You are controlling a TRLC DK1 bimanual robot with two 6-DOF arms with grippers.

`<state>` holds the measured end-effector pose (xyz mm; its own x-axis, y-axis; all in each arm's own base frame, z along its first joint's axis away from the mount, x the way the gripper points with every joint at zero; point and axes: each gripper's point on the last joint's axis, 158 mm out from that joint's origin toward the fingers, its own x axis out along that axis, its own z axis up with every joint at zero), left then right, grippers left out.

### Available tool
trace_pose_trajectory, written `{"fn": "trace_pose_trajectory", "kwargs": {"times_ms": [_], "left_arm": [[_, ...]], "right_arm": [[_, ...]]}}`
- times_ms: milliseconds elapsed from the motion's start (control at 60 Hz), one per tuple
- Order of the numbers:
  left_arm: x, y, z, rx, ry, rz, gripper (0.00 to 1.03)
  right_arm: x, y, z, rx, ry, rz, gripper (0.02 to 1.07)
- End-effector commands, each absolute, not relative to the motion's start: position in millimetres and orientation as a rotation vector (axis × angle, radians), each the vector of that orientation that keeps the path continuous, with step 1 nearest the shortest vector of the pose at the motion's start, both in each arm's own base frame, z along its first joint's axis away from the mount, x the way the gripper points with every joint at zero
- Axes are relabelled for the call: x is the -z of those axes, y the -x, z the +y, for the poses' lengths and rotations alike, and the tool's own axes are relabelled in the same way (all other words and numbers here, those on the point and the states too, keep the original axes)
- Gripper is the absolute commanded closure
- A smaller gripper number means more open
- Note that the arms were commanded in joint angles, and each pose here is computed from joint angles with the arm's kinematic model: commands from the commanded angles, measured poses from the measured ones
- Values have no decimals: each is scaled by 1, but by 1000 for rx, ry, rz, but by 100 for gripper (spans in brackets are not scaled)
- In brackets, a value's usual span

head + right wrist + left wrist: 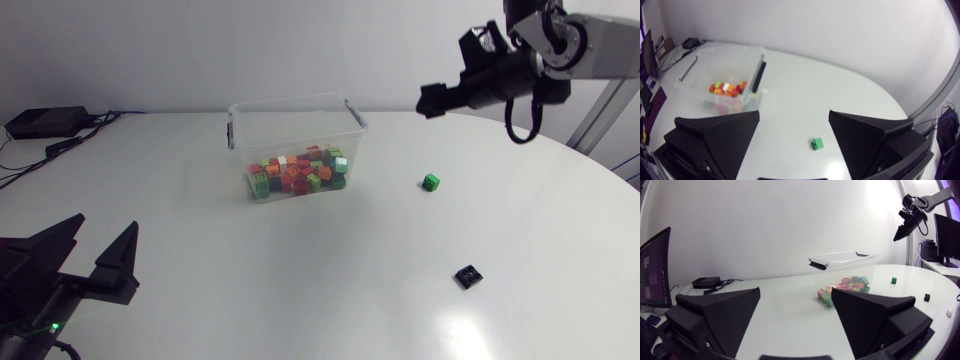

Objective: Place the duplo bricks in the container

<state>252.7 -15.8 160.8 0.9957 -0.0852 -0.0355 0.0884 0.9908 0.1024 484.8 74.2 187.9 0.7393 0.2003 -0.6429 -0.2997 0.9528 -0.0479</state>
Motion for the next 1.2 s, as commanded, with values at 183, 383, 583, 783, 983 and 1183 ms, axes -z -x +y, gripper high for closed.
{"fn": "trace_pose_trajectory", "kwargs": {"times_ms": [183,383,583,783,983,1183], "left_arm": [[-157,-253,-16,89,-113,28,4],[-157,-253,-16,89,-113,28,4],[-157,-253,-16,89,-113,28,4],[-157,-253,-16,89,-113,28,4],[-157,-253,-15,88,-113,28,4],[-157,-253,-16,89,-113,28,4]], "right_arm": [[-91,-471,29,-325,222,894,7],[-46,-473,23,-362,259,981,7],[-17,-495,8,-360,267,1016,7],[2,-512,4,-380,290,1061,12],[5,-511,10,-393,341,1187,12],[15,-515,11,-389,371,1263,19]]}}
